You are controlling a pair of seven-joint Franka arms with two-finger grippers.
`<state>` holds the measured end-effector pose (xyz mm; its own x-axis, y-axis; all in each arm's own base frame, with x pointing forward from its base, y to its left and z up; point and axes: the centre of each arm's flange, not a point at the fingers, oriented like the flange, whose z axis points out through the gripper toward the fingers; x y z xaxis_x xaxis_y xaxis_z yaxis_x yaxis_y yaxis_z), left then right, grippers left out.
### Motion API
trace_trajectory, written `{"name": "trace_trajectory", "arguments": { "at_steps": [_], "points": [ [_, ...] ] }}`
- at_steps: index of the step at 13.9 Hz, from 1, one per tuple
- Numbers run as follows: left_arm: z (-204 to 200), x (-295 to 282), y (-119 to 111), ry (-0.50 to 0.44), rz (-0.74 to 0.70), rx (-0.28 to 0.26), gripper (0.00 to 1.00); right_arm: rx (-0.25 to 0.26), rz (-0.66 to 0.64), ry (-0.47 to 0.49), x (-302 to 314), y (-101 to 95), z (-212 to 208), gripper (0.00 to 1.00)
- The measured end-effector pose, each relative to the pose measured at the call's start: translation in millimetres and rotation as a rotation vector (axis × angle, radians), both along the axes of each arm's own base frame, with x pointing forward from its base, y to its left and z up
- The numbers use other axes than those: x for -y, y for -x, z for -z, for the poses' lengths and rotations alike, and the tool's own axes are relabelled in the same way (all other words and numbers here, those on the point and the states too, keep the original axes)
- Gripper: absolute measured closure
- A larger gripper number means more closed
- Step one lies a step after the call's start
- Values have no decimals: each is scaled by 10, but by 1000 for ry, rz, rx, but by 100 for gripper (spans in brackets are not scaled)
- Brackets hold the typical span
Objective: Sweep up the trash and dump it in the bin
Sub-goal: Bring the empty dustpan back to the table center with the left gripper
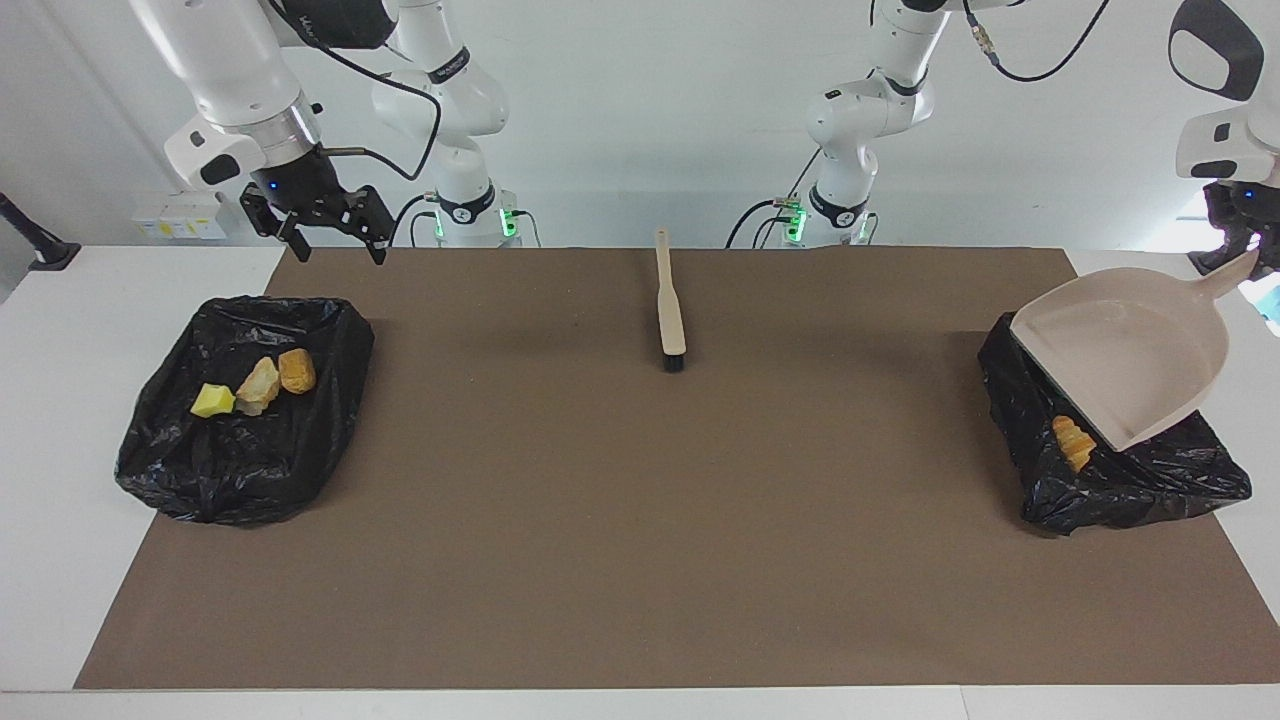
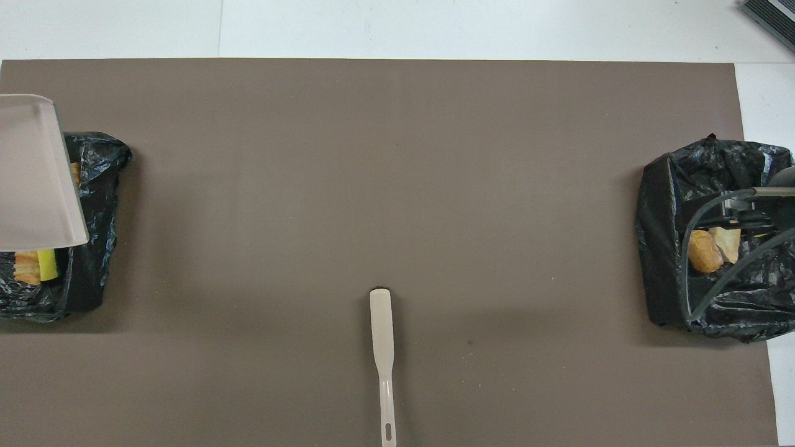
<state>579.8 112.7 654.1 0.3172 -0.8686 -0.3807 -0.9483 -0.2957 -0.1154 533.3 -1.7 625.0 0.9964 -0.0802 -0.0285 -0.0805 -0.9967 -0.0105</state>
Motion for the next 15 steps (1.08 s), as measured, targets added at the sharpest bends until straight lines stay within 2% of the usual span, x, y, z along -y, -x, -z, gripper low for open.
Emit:
{"name": "trace_trajectory", "arguments": {
  "at_steps": [4, 8, 12, 15],
  "points": [
    [196, 596, 7, 165, -281, 53, 69, 0, 0, 0, 1, 0, 0, 0],
    [499, 1451, -3, 241, -498, 68, 69, 0, 0, 0, 2, 0, 0, 0],
    [842, 2495, 58, 303, -677, 127, 69, 0, 0, 0, 2, 0, 0, 0],
    [1134, 3150, 139, 389, -787, 157, 69, 0, 0, 0, 2, 0, 0, 0]
  ]
}}
